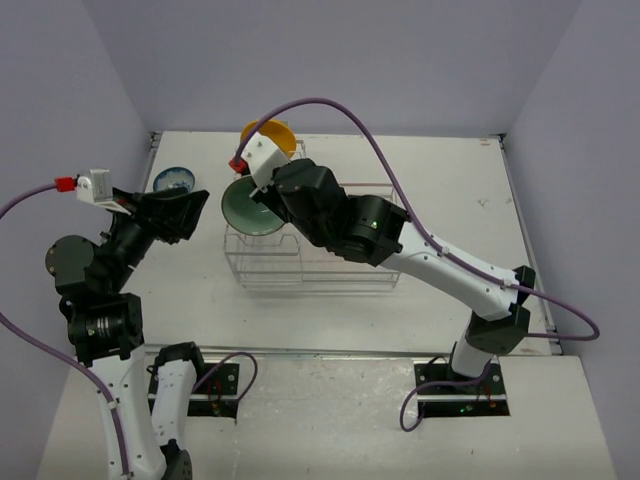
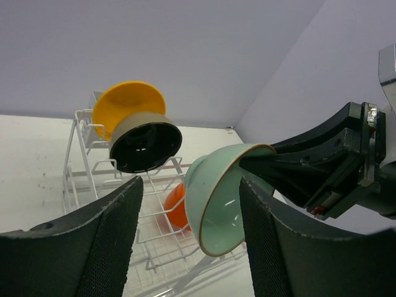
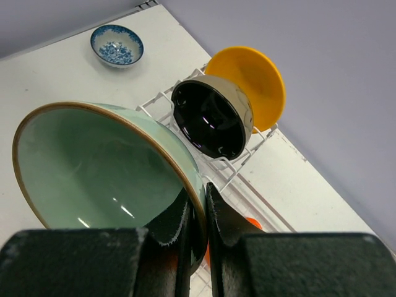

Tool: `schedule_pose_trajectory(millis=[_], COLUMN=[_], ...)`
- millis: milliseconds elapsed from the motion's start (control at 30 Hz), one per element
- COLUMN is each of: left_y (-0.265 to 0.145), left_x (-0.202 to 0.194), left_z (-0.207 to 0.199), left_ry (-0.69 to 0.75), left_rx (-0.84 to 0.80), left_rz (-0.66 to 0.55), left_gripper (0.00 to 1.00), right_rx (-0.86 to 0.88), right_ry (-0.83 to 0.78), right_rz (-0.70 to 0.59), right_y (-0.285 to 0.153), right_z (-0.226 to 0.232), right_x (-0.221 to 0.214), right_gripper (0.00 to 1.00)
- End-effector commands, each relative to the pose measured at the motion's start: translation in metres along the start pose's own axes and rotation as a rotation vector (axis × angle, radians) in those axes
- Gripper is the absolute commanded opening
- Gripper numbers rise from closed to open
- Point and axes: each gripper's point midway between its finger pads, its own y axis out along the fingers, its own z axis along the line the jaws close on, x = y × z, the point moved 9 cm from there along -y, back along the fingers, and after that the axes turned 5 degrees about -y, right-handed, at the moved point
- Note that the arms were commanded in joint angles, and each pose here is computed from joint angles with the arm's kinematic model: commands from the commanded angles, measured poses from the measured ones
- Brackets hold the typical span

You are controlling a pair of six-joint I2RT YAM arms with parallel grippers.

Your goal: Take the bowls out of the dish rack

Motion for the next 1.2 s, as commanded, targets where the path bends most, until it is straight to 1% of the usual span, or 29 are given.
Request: schedule_pose_trajectory(millis=[0,167,367,600,900,1167], left_y=[-0.005,-0.008,-0.006,-0.003,0.007,0.021], left_x=[-0.007,-0.026,-0.036,-0.045,-0.047,-0.041], left_z=[-0.004,0.006,0.015,0.027,0.042,0.053], left_ry=[-0.018,-0.065,-0.084,-0.102,-0.117,-0.126], left_rx=[-0.028,-0.026,-0.022,0.005,0.053,0.074], left_rz=[0.050,0.094,0.130,0.155,0.150,0.126], left_gripper=[0.64,0.63,0.63,0.63,0.60,0.53], right_rx=[-0.020,-0.003,-0.005,0.025,0.077,0.127], right_ry=[0.093,0.076,0.101,0.122,0.142,0.139], right_rz=[-0.102,-0.107,-0.134,-0.149,-0.148,-0.150], right_y=[-0.006,0.000,0.009,0.016,0.020,0.020], right_z=[-0.012,-0.010,-0.015,-0.010,-0.001,0.012], right_x=[0.022,0.024,0.035,0.042,0.045,0.047], right_gripper=[0.00,0.00,0.00,0.00,0.00,0.00])
